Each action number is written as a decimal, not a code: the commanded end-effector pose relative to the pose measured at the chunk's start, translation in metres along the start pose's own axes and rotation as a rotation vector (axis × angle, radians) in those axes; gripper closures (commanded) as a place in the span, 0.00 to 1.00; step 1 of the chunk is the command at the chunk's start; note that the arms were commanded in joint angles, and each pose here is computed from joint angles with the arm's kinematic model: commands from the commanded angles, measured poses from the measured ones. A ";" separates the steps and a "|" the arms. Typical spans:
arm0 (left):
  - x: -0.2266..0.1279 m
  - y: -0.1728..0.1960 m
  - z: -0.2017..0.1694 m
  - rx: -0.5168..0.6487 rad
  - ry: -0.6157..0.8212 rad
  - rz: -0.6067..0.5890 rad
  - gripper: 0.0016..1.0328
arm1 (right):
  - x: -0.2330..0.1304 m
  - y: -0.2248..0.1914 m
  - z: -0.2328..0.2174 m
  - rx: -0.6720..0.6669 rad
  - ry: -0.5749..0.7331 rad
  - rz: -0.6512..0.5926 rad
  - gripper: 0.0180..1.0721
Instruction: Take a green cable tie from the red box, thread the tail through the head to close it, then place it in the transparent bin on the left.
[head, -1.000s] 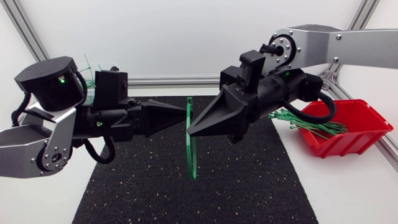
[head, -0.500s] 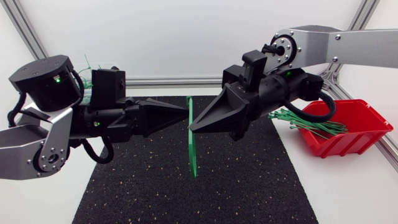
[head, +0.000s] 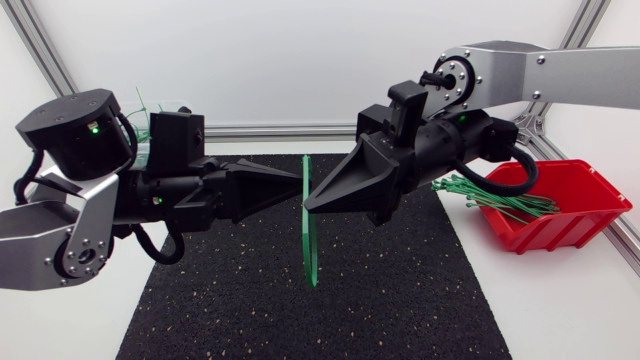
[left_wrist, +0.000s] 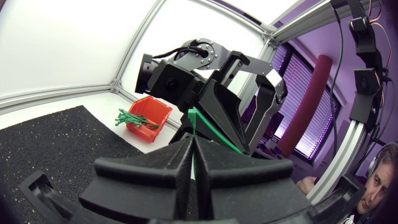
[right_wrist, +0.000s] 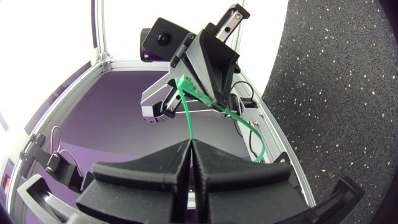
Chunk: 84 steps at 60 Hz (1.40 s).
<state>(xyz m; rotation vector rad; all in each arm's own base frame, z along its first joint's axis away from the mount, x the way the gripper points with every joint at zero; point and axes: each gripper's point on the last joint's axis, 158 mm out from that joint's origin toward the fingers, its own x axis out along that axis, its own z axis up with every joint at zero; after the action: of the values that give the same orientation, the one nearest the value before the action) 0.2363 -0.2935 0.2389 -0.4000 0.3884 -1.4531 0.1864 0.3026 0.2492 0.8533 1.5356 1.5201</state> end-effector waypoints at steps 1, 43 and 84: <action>-0.001 -0.001 -0.006 0.003 0.003 0.001 0.97 | 0.002 -0.001 0.003 0.001 0.003 0.017 0.95; 0.000 0.000 -0.005 0.004 0.002 0.002 0.97 | 0.004 0.001 -0.007 -0.013 0.012 0.014 0.95; 0.000 0.001 -0.006 0.002 0.002 0.004 0.97 | 0.005 -0.003 -0.012 -0.012 0.015 0.011 0.95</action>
<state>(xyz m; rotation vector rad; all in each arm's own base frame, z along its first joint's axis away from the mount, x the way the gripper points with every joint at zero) 0.2368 -0.2935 0.2386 -0.4006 0.3884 -1.4500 0.1810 0.3023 0.2475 0.8399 1.5277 1.5348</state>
